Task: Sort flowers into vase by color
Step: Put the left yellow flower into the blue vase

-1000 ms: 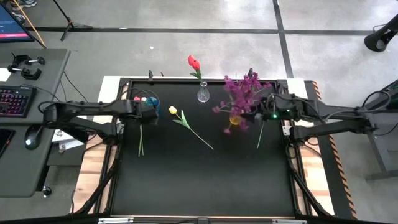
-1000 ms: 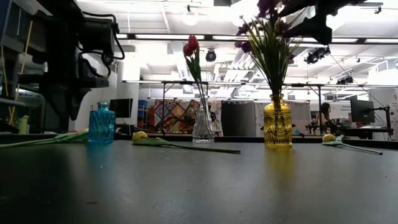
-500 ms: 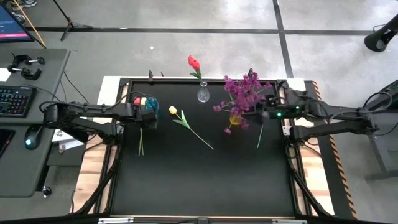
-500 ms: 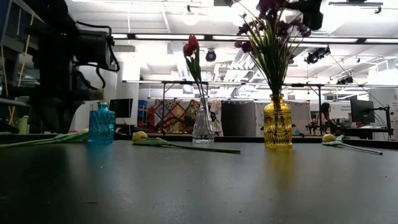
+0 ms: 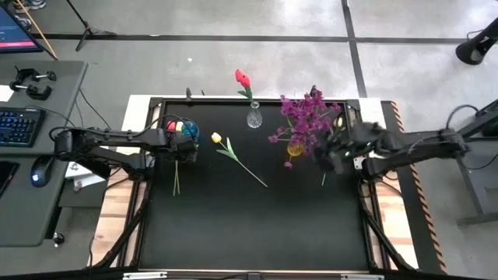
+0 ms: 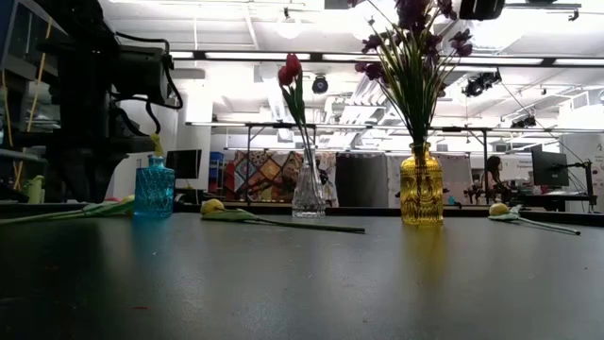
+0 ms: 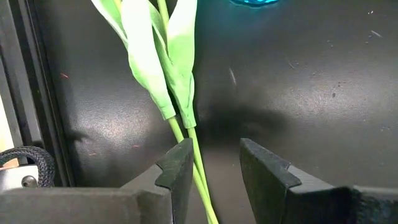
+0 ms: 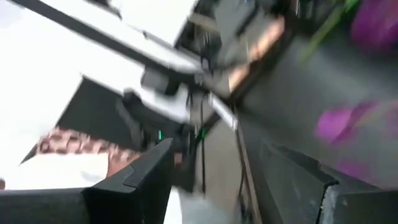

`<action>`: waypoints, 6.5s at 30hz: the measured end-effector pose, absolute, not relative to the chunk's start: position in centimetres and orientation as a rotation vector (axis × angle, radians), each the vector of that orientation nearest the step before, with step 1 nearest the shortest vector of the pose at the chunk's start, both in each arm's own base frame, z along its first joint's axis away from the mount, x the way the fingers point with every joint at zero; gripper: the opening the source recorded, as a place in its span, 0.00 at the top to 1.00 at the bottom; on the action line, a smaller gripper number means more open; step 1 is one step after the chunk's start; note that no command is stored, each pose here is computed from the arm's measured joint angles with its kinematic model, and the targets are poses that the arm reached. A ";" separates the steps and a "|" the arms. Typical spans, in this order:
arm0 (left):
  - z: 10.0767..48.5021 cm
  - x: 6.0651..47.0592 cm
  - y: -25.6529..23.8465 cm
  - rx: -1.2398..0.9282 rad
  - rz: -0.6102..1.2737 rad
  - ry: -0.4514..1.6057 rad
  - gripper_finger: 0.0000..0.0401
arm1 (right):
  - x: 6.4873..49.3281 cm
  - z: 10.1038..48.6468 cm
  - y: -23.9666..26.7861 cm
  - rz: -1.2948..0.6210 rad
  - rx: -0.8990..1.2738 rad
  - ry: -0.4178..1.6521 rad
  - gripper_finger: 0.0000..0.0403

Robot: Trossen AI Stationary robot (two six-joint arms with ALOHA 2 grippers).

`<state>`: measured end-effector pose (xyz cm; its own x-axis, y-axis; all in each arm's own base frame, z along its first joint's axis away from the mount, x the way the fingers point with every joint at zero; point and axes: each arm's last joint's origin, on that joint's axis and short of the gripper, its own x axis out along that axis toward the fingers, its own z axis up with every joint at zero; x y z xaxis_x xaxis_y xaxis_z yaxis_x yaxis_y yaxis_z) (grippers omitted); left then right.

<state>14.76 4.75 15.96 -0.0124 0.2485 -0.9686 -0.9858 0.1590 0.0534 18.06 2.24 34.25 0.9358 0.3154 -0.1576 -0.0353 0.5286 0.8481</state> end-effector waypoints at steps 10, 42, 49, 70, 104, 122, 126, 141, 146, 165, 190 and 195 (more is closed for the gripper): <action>16.0 14.7 4.8 -0.876 1.251 1.096 0.71 | 22.5 28.2 10.2 0.236 1.056 0.762 0.51; 13.3 16.0 5.8 -0.865 1.413 1.153 0.71 | 27.3 22.5 12.2 0.113 1.025 0.786 0.52; 13.2 16.1 5.6 -0.866 1.388 1.171 0.78 | 27.3 22.5 12.2 0.111 1.025 0.786 0.52; 18.8 13.0 2.6 -1.048 1.093 0.958 1.00 | 27.4 22.5 12.2 0.103 1.015 0.776 0.52; 30.5 7.5 0.9 -1.055 0.425 0.460 1.00 | 27.6 22.5 11.5 0.082 1.008 0.758 0.52; 23.0 12.2 0.3 -0.966 0.629 0.903 0.90 | 27.7 22.5 11.3 0.035 0.995 0.721 0.52; 22.2 13.1 -1.1 -0.922 0.628 0.988 0.80 | 27.7 22.5 11.3 0.013 0.989 0.703 0.52; 17.6 16.0 -4.7 -0.704 0.851 1.167 0.44 | 27.9 22.5 11.0 -0.069 0.937 0.633 0.52; 16.0 17.4 -4.8 -0.693 0.863 1.212 0.43 | 27.9 22.5 10.9 -0.064 0.898 0.626 0.52; 15.1 18.4 -3.9 -0.743 0.951 1.232 0.43 | 28.1 22.5 10.4 -0.065 0.929 0.634 0.52; 13.1 17.5 -3.5 -0.789 0.959 1.210 0.63 | 28.1 22.5 10.4 -0.072 0.925 0.629 0.52; 13.1 17.4 -3.5 -0.775 0.953 1.213 0.93 | 28.1 22.5 10.4 -0.072 0.925 0.629 0.52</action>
